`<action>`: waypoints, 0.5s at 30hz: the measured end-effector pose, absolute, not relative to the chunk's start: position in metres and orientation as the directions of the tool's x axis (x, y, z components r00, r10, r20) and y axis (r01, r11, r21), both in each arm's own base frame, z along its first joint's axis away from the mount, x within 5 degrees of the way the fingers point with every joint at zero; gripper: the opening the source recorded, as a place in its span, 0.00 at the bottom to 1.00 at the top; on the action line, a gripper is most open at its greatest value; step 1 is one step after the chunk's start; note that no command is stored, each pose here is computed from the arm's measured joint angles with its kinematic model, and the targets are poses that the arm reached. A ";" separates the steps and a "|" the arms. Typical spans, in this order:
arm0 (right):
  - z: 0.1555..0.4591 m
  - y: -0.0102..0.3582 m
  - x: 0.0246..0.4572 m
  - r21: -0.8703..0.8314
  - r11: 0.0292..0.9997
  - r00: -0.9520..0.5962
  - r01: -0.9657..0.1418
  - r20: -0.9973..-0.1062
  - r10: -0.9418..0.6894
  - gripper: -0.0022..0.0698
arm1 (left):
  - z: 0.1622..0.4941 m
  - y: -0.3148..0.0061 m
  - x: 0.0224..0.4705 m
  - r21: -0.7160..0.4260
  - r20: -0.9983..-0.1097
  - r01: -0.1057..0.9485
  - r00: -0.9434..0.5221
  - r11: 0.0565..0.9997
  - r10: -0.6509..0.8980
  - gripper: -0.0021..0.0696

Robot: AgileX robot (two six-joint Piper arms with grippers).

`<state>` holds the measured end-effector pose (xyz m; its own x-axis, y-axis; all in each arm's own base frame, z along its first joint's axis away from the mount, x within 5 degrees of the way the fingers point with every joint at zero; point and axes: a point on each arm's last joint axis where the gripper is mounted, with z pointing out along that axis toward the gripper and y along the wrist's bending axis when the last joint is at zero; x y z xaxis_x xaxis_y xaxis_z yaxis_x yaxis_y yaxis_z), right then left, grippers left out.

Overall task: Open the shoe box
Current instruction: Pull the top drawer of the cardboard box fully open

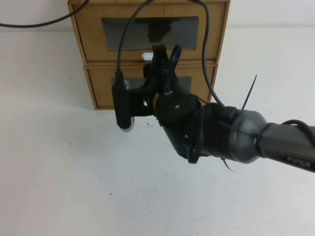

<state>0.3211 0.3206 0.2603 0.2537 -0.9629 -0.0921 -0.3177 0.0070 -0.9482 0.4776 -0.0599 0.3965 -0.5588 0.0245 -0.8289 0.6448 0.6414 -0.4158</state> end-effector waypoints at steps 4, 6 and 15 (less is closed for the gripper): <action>0.264 0.320 0.323 -0.953 0.012 0.237 -0.302 -0.087 -0.968 0.43 | 0.397 -0.060 0.478 -0.417 -0.829 0.645 -0.559 0.640 0.023 0.02; 0.268 0.319 0.325 -0.957 0.015 0.228 -0.289 -0.085 -0.970 0.43 | 0.397 -0.060 0.478 -0.417 -0.829 0.645 -0.559 0.640 0.023 0.02; 0.277 0.313 0.337 -0.959 0.041 0.226 -0.281 -0.108 -0.968 0.43 | 0.397 -0.060 0.478 -0.419 -0.828 0.644 -0.560 0.640 0.022 0.02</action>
